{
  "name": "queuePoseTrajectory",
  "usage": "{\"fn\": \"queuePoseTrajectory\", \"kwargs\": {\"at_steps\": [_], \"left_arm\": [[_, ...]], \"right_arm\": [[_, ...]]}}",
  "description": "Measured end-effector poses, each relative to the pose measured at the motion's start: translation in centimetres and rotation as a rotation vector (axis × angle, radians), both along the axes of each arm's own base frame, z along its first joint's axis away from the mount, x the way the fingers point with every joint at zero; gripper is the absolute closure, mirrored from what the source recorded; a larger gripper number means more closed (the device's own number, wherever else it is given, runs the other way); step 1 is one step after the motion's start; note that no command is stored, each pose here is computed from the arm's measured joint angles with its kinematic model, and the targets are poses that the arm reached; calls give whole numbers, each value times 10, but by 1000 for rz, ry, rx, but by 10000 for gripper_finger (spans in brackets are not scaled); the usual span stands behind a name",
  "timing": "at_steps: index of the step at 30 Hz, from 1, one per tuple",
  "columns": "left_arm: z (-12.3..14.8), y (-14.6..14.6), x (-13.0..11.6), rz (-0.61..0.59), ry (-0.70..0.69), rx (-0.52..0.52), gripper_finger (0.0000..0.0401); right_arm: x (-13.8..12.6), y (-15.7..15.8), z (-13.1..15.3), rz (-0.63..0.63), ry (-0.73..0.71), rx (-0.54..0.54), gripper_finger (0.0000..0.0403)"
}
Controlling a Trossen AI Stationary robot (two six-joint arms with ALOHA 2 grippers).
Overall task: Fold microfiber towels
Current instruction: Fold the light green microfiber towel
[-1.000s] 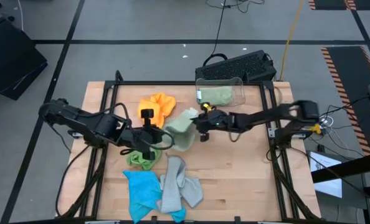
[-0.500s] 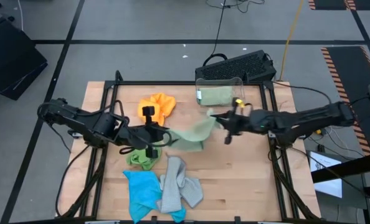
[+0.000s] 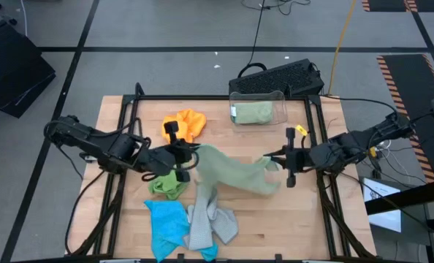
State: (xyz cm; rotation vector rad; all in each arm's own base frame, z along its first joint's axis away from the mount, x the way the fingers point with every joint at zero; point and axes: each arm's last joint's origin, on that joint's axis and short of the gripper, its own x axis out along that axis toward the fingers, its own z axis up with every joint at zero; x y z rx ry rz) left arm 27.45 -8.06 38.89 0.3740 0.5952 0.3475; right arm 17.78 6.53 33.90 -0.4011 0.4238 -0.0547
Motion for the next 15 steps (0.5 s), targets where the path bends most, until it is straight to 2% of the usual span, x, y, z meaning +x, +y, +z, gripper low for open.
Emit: {"fn": "queuePoseTrajectory", "kwargs": {"at_steps": [5, 10, 15], "left_arm": [[-17, 8, 8, 3, 37, -20, 397], [-18, 21, 15, 49, 7, 35, 390], [-4, 43, 23, 88, -77, 120, 395]], "right_arm": [[-1, -2, -1, -35, 5, 15, 402], [0, -13, 5, -192, -50, -103, 403], [-2, -33, 16, -301, -103, -190, 403]]}}
